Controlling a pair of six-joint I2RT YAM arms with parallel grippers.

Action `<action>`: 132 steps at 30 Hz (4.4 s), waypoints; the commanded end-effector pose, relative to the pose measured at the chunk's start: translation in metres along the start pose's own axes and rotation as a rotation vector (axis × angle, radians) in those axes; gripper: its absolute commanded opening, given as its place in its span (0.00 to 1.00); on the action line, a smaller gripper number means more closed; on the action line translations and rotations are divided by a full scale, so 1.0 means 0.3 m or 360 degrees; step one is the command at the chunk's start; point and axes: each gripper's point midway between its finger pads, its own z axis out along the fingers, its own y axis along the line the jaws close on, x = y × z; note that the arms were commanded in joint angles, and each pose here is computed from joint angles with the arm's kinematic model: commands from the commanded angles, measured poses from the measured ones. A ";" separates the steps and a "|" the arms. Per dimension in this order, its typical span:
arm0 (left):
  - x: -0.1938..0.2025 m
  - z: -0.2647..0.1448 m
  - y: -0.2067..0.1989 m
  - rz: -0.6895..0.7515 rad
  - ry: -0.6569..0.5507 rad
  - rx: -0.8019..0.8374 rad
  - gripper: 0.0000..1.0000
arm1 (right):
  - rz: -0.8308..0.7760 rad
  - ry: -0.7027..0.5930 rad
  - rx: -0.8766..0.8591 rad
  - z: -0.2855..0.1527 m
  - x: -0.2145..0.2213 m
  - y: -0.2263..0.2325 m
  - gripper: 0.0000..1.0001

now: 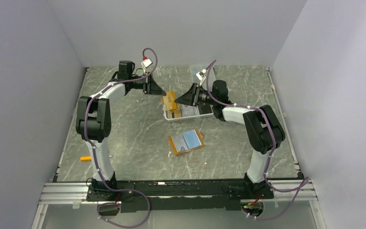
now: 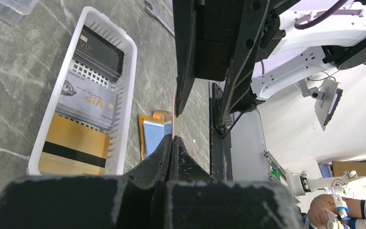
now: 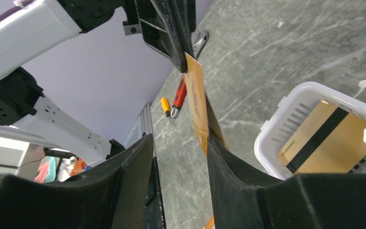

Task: Put the credit cards into the card holder
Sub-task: Turn over the card slot in the card holder.

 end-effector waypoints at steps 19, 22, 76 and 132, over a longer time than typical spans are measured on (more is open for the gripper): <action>-0.016 0.014 -0.051 0.0116 0.0009 0.0065 0.00 | -0.0086 0.0003 -0.0072 0.054 -0.016 0.044 0.39; -0.014 0.016 -0.048 0.0114 0.0010 0.0063 0.00 | -0.0053 -0.0003 -0.0114 0.065 -0.016 0.048 0.35; 0.664 0.010 -0.103 -0.0363 0.0602 -0.0327 0.99 | -0.0042 0.0176 0.0814 -0.369 0.313 -0.108 0.00; 0.660 0.202 0.039 -0.0474 0.0618 -0.0469 0.43 | 0.0022 0.0124 0.1130 -0.494 0.463 -0.249 0.00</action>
